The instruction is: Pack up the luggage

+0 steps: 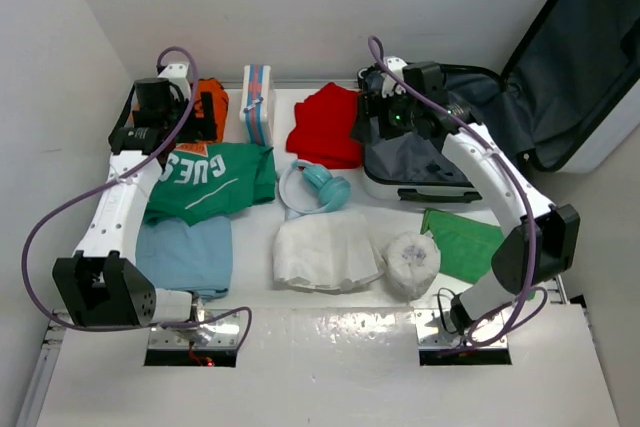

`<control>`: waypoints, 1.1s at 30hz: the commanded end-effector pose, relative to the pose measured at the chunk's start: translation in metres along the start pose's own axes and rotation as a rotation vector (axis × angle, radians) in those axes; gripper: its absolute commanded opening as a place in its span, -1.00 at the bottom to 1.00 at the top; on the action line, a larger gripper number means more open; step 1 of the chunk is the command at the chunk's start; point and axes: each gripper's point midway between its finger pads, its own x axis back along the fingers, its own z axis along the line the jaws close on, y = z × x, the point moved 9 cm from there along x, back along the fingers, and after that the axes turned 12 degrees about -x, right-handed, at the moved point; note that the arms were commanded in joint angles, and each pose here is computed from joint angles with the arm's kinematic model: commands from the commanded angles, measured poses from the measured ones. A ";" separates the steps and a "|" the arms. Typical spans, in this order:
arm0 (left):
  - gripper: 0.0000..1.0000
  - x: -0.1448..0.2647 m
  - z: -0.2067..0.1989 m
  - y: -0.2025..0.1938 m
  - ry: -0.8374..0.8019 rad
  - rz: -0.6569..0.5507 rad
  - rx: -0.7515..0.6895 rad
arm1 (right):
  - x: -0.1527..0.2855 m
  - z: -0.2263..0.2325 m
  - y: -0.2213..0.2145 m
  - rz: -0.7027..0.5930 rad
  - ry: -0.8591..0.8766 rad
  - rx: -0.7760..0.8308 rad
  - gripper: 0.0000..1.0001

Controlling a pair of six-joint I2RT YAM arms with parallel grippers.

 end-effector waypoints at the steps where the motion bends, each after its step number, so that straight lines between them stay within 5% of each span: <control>1: 0.99 0.015 0.009 0.010 0.045 -0.092 0.031 | -0.015 0.019 0.020 -0.054 0.053 -0.031 0.72; 10: 0.99 0.013 0.049 -0.019 0.105 0.001 0.143 | -0.114 0.115 0.043 -0.061 0.257 -0.161 0.67; 15: 0.99 0.019 0.071 -0.045 0.160 0.079 0.186 | -0.188 0.149 0.014 -0.025 0.288 -0.190 0.62; 24: 0.99 0.028 0.077 -0.073 0.169 0.120 0.217 | -0.268 0.128 -0.053 0.087 0.175 -0.256 0.69; 33: 0.99 0.029 0.082 -0.078 0.191 0.134 0.229 | -0.301 0.120 -0.083 0.159 0.196 -0.304 0.89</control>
